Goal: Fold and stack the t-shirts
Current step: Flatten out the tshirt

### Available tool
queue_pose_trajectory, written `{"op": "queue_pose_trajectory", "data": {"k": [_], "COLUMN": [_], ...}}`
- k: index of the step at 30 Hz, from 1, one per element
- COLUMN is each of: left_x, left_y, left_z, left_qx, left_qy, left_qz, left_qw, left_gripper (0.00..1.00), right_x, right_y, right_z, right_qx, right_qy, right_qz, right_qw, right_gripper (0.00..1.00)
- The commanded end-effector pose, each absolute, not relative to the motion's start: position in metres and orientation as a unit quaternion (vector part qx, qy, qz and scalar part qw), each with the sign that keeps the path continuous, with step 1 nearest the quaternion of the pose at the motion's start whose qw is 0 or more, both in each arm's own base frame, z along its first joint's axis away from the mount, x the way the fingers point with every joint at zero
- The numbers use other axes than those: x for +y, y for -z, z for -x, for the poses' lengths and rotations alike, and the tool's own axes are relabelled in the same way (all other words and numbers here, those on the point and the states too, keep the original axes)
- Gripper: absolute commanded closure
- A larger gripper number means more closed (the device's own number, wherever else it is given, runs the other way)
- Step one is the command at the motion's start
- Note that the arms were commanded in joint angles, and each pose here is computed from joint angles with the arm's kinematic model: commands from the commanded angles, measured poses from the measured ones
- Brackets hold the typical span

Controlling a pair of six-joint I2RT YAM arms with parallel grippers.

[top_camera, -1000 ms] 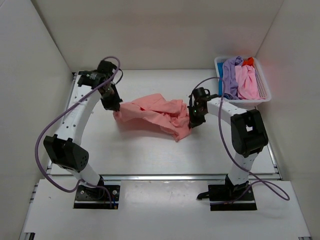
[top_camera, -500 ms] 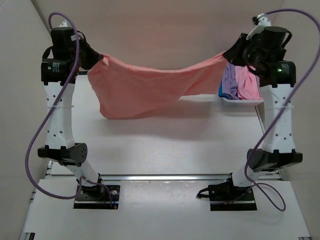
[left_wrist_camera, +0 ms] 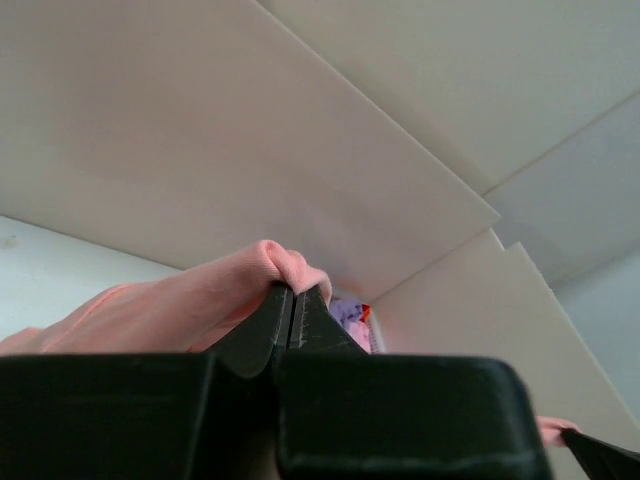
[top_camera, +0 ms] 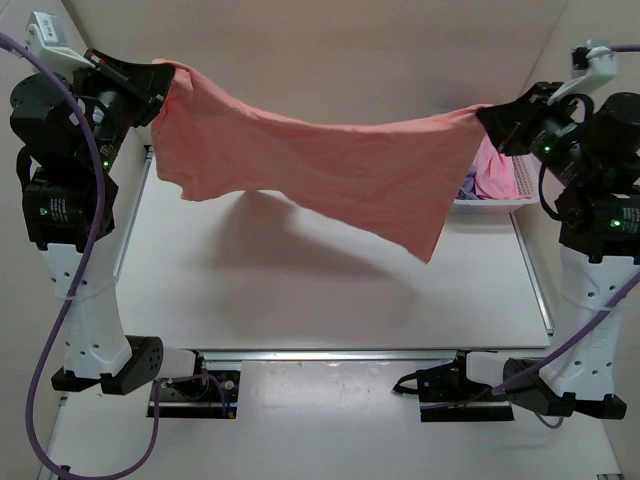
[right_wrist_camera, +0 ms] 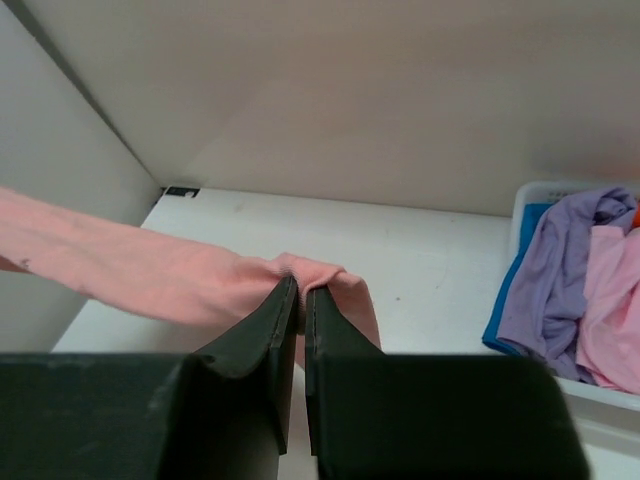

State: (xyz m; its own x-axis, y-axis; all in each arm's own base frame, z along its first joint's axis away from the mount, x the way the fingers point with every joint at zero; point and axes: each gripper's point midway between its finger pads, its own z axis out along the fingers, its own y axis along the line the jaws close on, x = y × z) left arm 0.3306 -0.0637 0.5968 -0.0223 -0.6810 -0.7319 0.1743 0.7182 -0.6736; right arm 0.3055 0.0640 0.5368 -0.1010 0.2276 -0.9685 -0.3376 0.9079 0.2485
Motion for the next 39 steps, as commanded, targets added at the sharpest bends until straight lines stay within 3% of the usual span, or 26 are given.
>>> {"op": "queue_pose_trajectory", "data": {"k": [1,7,10,15,19,24,31,34,39], "left_x": [-0.069,-0.096,-0.1,-0.063,-0.045,-0.07,-0.067,-0.08,-0.094], "left_y": [-0.574,-0.487,-0.464,-0.496,-0.543,-0.551,-0.436,-0.327,-0.205], "left_z": [-0.356,-0.438,-0.464,-0.49,-0.463,-0.396,-0.313,-0.267,-0.208], "left_qx": [0.658,0.737,0.76,0.726,0.685,0.689,0.757,0.811,0.872], "left_qy": [0.327,0.318,0.276,0.221,0.217,0.222,0.206,0.225,0.248], "left_qz": [0.207,0.225,0.202,0.185,0.171,0.13,0.139,0.143,0.159], "left_qw": [0.646,0.552,0.553,0.624,0.674,0.678,0.604,0.52,0.391], "left_gripper": [1.0,1.0,1.0,1.0,1.0,1.0,1.0,1.0,1.0], "right_x": [0.081,0.115,0.12,0.114,0.1,0.084,0.084,0.088,0.082], "right_y": [-0.504,-0.429,-0.415,-0.466,-0.516,-0.486,-0.358,-0.265,-0.185], "right_z": [-0.334,-0.397,-0.428,-0.469,-0.465,-0.433,-0.361,-0.321,-0.259], "right_qx": [0.736,0.786,0.791,0.754,0.717,0.727,0.795,0.843,0.886], "right_qy": [-0.238,-0.224,-0.206,-0.149,-0.157,-0.164,-0.185,-0.202,-0.217], "right_qz": [0.052,0.051,0.056,0.086,0.077,0.068,0.049,0.033,-0.017], "right_qw": [0.632,0.574,0.574,0.634,0.675,0.664,0.576,0.497,0.41], "right_gripper": [1.0,1.0,1.0,1.0,1.0,1.0,1.0,1.0,1.0]}}
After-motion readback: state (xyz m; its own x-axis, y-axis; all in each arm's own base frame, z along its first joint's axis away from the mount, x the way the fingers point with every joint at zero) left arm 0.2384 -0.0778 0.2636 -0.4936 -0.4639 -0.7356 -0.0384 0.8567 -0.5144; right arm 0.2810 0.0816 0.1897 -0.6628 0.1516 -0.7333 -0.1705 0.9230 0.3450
